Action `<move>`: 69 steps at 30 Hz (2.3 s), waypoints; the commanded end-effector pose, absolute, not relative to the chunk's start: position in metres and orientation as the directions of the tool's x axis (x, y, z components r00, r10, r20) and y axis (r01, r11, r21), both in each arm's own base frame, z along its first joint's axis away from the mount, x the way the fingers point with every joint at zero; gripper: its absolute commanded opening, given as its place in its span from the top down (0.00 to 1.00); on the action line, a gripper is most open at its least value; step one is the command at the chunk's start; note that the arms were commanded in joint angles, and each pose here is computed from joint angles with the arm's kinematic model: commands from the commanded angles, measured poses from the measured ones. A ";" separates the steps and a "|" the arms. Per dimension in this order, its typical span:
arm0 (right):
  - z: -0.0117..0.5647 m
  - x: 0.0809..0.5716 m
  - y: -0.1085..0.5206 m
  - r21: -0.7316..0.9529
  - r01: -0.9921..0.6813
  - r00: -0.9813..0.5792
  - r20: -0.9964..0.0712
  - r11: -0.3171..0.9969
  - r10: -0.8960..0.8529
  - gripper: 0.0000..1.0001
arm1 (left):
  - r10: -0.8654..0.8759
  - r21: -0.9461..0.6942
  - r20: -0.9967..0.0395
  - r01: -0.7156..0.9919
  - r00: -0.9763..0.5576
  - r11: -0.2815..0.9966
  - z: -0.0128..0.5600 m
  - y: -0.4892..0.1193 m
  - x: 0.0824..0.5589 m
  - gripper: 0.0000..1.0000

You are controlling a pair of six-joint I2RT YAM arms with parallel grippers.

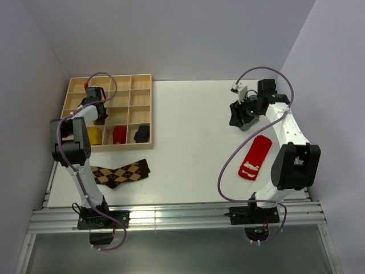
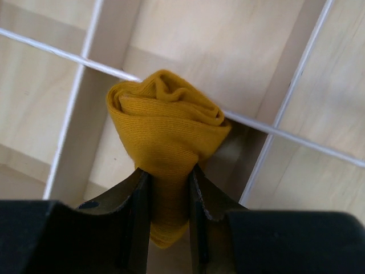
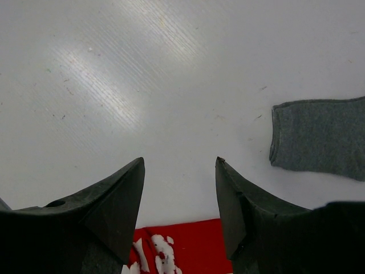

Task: Roll the socks
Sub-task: Place the sock in the storage box, then move the sock to the center of the board.

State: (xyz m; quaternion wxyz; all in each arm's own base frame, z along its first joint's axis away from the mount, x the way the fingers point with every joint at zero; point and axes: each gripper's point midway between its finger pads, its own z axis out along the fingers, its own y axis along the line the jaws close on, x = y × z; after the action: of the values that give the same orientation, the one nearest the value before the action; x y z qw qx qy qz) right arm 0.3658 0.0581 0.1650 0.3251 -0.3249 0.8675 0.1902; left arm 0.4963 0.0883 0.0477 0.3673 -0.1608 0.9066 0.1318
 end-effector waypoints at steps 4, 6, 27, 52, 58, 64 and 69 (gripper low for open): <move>0.163 0.367 0.056 0.104 -0.690 -0.566 -0.694 0.716 -0.445 0.40 | -0.252 0.015 -0.544 -0.310 -0.800 0.951 0.016 0.060 0.467 1.00; 0.162 0.366 0.056 0.107 -0.691 -0.568 -0.691 0.715 -0.447 0.40 | -0.257 0.000 -0.526 -0.302 -0.810 0.953 0.014 0.058 0.466 1.00; 0.158 0.363 0.053 0.091 -0.685 -0.569 -0.685 0.722 -0.454 0.40 | -0.458 -0.101 -0.485 -0.473 -0.745 0.876 0.033 0.072 0.456 0.51; 0.144 0.430 -0.017 0.028 -0.410 -0.688 -0.666 0.912 -0.289 0.41 | -0.398 -0.153 -0.781 -0.470 -0.482 0.869 0.218 0.072 0.473 0.35; 0.120 0.469 -0.053 0.026 -0.288 -0.764 -0.609 0.957 -0.214 0.43 | -0.320 -0.189 -0.863 -0.336 -0.391 0.922 0.280 0.003 0.477 0.35; 0.104 0.507 -0.077 -0.012 -0.228 -0.807 -0.557 0.974 -0.195 0.48 | -0.288 -0.225 -0.877 -0.200 -0.385 0.953 0.290 -0.063 0.466 0.35; 0.069 0.509 -0.085 -0.080 -0.248 -0.843 -0.474 0.965 -0.256 0.58 | -0.279 -0.268 -0.875 -0.085 -0.396 0.960 0.290 -0.113 0.452 0.35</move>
State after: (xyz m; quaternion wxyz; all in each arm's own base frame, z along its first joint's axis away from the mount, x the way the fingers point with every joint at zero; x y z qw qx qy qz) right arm 0.5099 -0.0800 0.0679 0.2661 -0.1211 0.9560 0.0252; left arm 0.4578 -0.0962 0.2717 0.5142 -0.1090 0.8487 -0.0588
